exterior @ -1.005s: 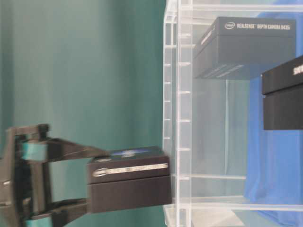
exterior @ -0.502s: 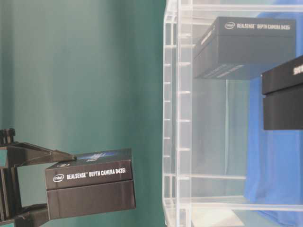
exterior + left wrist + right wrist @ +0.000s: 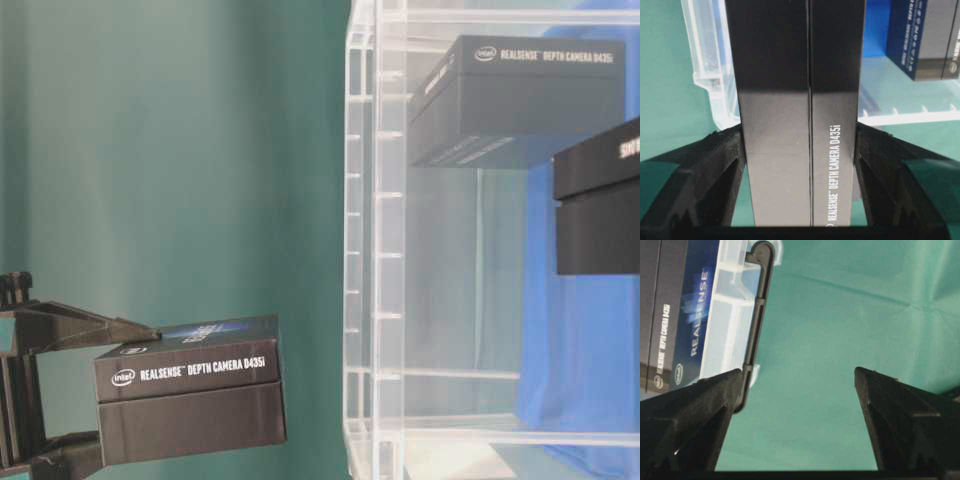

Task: Take out the box from the case.
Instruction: 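Lift the left box up out of the bin with the left gripper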

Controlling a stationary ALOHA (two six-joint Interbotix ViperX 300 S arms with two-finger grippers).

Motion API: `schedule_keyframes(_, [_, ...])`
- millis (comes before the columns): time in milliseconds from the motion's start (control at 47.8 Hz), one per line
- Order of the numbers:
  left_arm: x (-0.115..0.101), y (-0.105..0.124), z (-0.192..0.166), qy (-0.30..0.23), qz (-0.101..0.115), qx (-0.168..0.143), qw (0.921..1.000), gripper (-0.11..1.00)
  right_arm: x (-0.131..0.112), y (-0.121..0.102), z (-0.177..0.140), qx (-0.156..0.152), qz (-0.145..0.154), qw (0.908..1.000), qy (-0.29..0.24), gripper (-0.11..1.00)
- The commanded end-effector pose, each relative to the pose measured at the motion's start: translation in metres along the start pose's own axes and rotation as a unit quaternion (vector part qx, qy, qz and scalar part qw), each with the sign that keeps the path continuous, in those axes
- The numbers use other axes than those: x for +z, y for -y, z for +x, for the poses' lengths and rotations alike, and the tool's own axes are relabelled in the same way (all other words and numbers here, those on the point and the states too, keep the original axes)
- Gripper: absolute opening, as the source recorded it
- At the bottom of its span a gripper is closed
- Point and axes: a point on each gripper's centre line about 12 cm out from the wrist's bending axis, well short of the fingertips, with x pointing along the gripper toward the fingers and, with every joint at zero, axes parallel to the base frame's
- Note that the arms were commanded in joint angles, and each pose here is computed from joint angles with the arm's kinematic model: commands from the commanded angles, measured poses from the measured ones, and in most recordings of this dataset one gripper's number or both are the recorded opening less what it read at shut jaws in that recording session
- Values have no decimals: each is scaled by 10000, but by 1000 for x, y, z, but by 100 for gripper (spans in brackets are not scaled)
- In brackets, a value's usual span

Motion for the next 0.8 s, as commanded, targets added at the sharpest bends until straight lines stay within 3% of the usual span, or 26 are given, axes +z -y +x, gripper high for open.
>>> schedule_keyframes(0, [0,-3,-20,78,-14,-274,9996,60,2,-1,-6,109,13,9999,56,91])
schedule_keyframes(586, [0,-3,-19,85,-13,-272,9996,60,2,-1,-5,97,14,9999,44,91])
schedule_keyframes(775, [-9,-2,-20,51,52,-270,9996,60,2,-1,-6,102,22,9999,49,91])
